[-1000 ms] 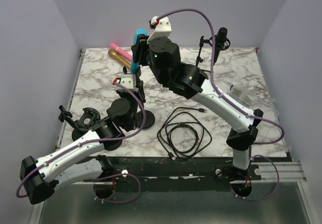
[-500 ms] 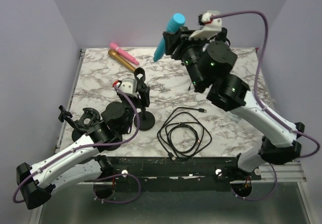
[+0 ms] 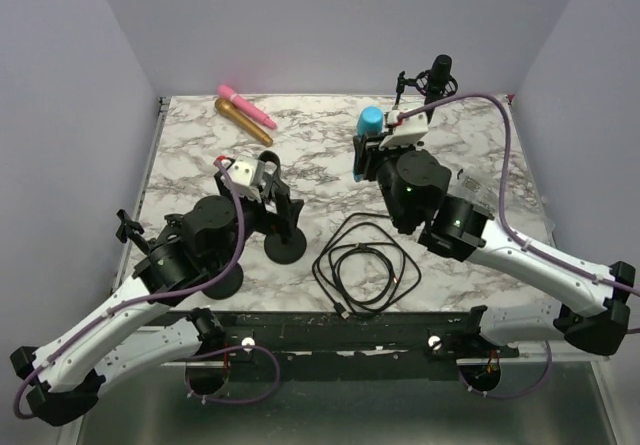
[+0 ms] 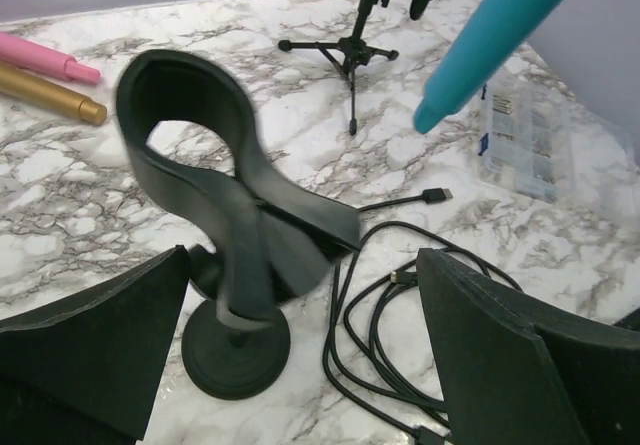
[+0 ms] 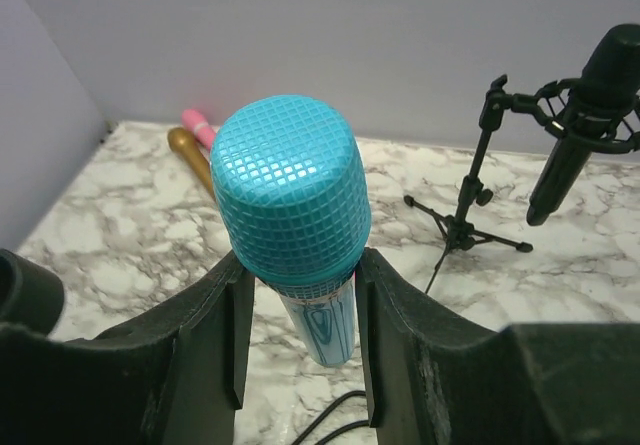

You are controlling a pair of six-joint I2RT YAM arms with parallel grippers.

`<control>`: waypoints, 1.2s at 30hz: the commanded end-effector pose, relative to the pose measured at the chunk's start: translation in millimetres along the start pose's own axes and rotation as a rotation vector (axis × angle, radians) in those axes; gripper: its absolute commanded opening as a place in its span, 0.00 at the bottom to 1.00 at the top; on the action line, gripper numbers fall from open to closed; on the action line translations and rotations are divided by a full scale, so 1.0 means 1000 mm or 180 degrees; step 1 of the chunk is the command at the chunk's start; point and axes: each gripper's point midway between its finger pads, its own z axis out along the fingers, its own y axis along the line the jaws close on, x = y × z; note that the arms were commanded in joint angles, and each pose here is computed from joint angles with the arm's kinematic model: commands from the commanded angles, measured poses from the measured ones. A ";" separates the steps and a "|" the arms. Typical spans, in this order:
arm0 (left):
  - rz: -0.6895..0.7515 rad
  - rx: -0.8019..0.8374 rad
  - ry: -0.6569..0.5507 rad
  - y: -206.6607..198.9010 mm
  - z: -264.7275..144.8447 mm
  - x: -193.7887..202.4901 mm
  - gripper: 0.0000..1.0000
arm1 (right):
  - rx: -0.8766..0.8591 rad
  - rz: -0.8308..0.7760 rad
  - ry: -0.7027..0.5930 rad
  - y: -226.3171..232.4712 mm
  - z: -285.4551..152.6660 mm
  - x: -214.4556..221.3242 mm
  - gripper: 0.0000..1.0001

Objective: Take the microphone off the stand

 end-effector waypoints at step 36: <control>0.0469 -0.0989 -0.1261 0.090 -0.075 -0.162 0.98 | -0.2196 -0.0151 0.0958 0.183 0.288 0.318 0.01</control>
